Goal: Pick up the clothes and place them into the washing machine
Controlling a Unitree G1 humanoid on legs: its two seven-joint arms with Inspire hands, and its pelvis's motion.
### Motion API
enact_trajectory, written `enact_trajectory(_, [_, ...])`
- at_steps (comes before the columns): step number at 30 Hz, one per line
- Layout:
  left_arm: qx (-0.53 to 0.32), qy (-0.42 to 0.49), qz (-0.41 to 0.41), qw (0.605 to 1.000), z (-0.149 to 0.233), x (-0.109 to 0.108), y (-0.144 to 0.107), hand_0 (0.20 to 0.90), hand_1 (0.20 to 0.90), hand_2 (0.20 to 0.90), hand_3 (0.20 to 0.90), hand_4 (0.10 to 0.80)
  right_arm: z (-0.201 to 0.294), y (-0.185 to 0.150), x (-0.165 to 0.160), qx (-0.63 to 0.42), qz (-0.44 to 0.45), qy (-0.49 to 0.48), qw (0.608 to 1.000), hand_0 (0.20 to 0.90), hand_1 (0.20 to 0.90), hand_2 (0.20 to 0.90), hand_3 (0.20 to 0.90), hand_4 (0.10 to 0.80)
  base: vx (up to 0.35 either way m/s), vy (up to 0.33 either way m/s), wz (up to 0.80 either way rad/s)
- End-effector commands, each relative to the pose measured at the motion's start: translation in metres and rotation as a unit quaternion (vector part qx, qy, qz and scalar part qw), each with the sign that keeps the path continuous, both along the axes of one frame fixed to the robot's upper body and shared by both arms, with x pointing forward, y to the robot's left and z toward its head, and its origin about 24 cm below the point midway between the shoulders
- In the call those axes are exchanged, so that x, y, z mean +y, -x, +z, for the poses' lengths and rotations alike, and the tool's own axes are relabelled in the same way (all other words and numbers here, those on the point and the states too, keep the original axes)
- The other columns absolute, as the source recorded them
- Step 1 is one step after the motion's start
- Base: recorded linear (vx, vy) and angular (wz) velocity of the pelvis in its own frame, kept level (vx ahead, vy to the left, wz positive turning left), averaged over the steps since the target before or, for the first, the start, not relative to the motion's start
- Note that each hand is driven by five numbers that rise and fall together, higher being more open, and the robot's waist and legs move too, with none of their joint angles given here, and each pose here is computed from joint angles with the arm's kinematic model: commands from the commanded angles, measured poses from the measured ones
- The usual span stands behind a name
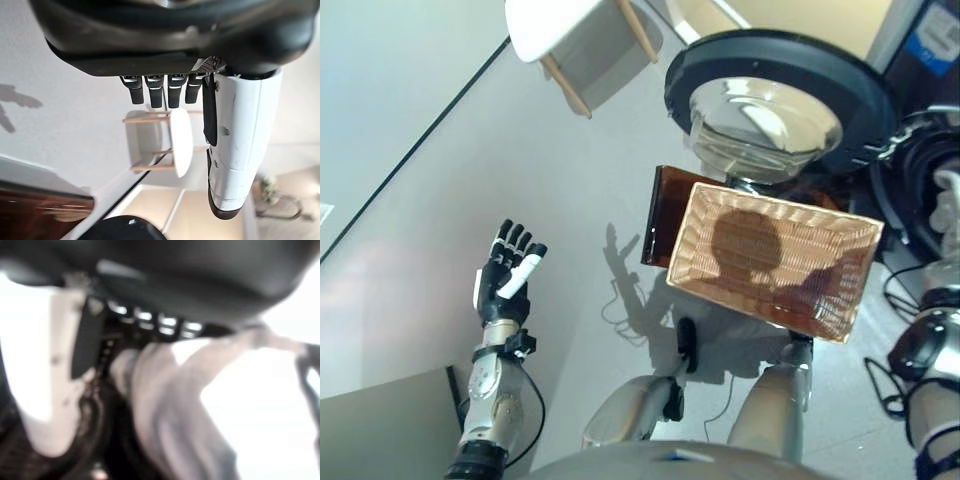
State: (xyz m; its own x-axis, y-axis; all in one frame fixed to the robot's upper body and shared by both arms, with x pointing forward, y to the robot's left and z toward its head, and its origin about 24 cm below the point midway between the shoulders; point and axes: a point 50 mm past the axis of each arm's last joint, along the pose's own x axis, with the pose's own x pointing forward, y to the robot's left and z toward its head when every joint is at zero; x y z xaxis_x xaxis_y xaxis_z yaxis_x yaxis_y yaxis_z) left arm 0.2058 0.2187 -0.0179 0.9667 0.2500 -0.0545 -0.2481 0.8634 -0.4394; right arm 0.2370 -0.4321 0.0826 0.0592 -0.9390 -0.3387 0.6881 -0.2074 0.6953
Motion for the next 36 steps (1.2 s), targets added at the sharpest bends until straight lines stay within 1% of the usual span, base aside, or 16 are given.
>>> enact_trajectory(1, [-0.014,-0.038,0.071,0.997,0.005,0.033,0.016,0.9,0.9,0.9,0.9,0.8,-0.019,0.024,-0.008,0.13,0.049,0.082,0.987,0.9,0.9,0.9,0.9,0.8,0.046,-0.067,0.09])
enact_trajectory(2, [-0.013,-0.04,0.072,0.997,0.005,0.034,0.016,0.9,0.9,0.9,0.9,0.8,-0.02,0.024,-0.007,0.131,0.051,0.081,0.987,0.9,0.9,0.9,0.9,0.8,0.065,-0.12,0.09])
enact_trajectory(3, [-0.013,-0.048,0.077,0.996,0.006,0.037,0.017,0.9,0.9,0.9,0.9,0.8,-0.044,0.025,0.005,0.175,0.091,0.067,0.978,0.9,0.9,0.9,0.9,0.8,0.071,-0.111,0.07])
enact_trajectory(5, [-0.01,-0.054,0.082,0.995,0.006,0.04,0.018,0.9,0.9,0.9,0.9,0.8,-0.074,0.027,0.024,0.239,0.151,0.055,0.958,0.9,0.9,0.9,0.9,0.8,0.079,-0.11,0.09])
enact_trajectory(7, [-0.01,-0.062,0.091,0.994,0.008,0.046,0.02,0.9,0.9,0.9,0.9,0.8,-0.092,0.029,0.038,0.259,0.182,0.048,0.947,0.9,0.9,0.9,0.9,0.8,0.085,-0.078,0.08])
enact_trajectory(8, [-0.008,-0.067,0.099,0.993,0.008,0.048,0.023,0.9,0.9,0.9,0.9,0.8,-0.112,0.037,0.052,0.284,0.212,0.033,0.935,0.9,0.9,0.9,0.9,0.8,0.073,-0.047,0.07])
enact_trajectory(11, [-0.002,-0.07,0.113,0.991,0.007,0.053,0.027,0.9,0.9,0.9,0.9,0.8,-0.126,0.043,0.063,0.299,0.235,0.025,0.925,0.9,0.9,0.9,0.9,0.8,0.066,-0.036,0.07])
enact_trajectory(12, [0.003,-0.076,0.122,0.99,0.006,0.056,0.029,0.9,0.9,0.9,0.9,0.8,-0.136,0.047,0.073,0.324,0.268,0.028,0.907,0.9,0.9,0.9,0.9,0.8,0.049,-0.041,0.09])
enact_trajectory(19, [0.027,-0.089,0.155,0.984,0.001,0.067,0.039,0.9,0.9,0.9,0.9,0.8,-0.155,0.051,0.103,0.354,0.333,0.046,0.873,0.9,0.9,0.9,0.9,0.8,0.044,-0.047,0.01])
enact_trajectory(25, [0.038,-0.084,0.175,0.98,-0.003,0.072,0.045,0.9,0.9,0.9,0.9,0.8,-0.161,0.055,0.116,0.338,0.349,0.047,0.873,0.9,0.9,0.9,0.9,0.8,0.02,-0.041,0.03])
enact_trajectory(27, [0.048,-0.08,0.183,0.979,-0.007,0.073,0.046,0.9,0.9,0.9,0.9,0.8,-0.159,0.051,0.119,0.33,0.355,0.055,0.873,0.9,0.9,0.9,0.9,0.8,-0.008,-0.051,0.05])
enact_trajectory(28, [0.052,-0.079,0.186,0.978,-0.009,0.074,0.045,0.9,0.9,0.9,0.9,0.8,-0.158,0.05,0.122,0.333,0.366,0.065,0.867,0.9,0.9,0.9,0.9,0.8,-0.022,-0.038,0.07])
enact_trajectory(30, [0.056,-0.086,0.186,0.977,-0.01,0.075,0.043,0.9,0.9,0.9,0.9,0.8,-0.158,0.049,0.126,0.368,0.4,0.098,0.834,0.9,0.9,0.9,0.9,0.8,-0.029,-0.04,0.09])
enact_trajectory(32, [0.064,-0.089,0.186,0.976,-0.012,0.074,0.044,0.9,0.9,0.9,0.9,0.8,-0.159,0.05,0.129,0.385,0.421,0.117,0.813,0.9,0.9,0.9,0.9,0.8,-0.01,-0.052,0.02])
enact_trajectory(35, [0.077,-0.097,0.18,0.976,-0.015,0.072,0.045,0.9,0.9,0.9,0.9,0.8,-0.159,0.051,0.13,0.392,0.434,0.13,0.801,0.9,0.9,0.9,0.9,0.8,0.003,-0.027,-0.01])
enact_trajectory(36, [0.083,-0.098,0.178,0.976,-0.017,0.072,0.045,0.9,0.9,0.9,0.9,0.8,-0.16,0.051,0.132,0.397,0.445,0.138,0.791,0.9,0.9,0.9,0.9,0.8,0.0,0.0,0.0])
